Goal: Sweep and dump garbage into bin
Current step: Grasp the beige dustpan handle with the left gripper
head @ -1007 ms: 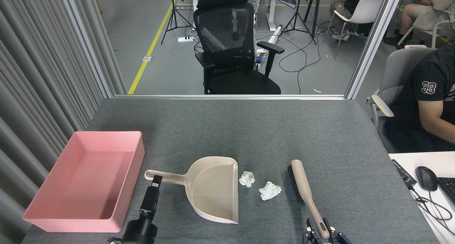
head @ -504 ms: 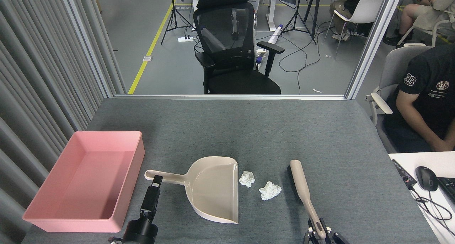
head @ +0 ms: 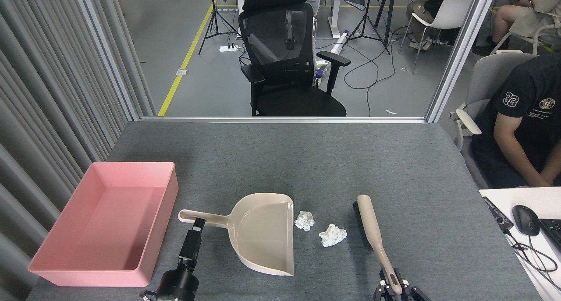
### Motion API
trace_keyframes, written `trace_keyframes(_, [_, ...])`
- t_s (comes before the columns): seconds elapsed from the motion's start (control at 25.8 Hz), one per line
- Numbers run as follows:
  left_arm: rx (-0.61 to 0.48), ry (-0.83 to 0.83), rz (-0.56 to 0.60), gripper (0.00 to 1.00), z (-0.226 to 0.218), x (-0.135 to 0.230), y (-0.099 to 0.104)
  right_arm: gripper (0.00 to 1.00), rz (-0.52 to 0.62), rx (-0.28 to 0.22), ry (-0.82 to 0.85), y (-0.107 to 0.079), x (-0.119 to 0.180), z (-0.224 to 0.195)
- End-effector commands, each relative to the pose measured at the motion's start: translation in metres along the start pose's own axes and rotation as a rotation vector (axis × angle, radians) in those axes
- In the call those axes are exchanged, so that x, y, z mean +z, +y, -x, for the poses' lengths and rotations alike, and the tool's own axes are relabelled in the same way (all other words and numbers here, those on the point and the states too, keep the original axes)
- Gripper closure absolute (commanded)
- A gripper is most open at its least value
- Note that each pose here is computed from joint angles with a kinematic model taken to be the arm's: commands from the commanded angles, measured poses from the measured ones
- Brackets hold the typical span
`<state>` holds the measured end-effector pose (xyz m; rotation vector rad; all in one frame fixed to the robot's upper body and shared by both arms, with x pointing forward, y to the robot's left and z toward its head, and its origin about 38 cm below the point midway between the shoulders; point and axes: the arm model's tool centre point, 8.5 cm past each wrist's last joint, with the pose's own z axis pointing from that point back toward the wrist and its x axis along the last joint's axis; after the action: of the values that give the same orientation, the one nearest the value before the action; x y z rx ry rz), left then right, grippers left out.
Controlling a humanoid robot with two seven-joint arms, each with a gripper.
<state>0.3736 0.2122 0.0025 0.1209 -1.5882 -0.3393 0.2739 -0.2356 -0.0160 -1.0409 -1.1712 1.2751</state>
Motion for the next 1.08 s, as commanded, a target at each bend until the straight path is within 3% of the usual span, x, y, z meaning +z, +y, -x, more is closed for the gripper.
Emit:
trace_keyframes(0.0, [0.003,-0.004,0.006,0.01,0.002,-0.010,-0.001,0.94,0.006,-0.005,0.002,-0.002,0.000,-0.001])
trace_keyframes(0.12, [-0.007,-0.024,0.021,0.01,-0.001,-0.019,0.001,0.94,0.005,-0.010,-0.005,-0.001,0.002,-0.002])
trace_keyframes(0.23, [-0.005,-0.009,0.028,0.01,0.003,-0.024,0.000,0.94,0.014,-0.059,-0.003,-0.003,0.006,-0.008])
trace_keyframes(0.46, [-0.004,0.014,0.036,0.02,0.008,-0.036,0.003,0.94,0.021,-0.065,-0.003,-0.006,0.006,-0.008])
trace_keyframes(0.7, [0.007,0.002,0.052,0.22,0.010,-0.049,0.001,0.94,0.015,-0.066,0.000,-0.004,0.010,-0.008])
trace_keyframes(0.85, [0.012,0.015,0.064,0.26,0.015,-0.052,-0.002,0.94,0.023,-0.067,0.000,-0.006,0.011,-0.008])
trace_keyframes(1.05, [0.029,0.035,0.073,0.38,0.022,-0.049,0.004,0.94,0.026,-0.073,0.001,-0.007,0.012,-0.010])
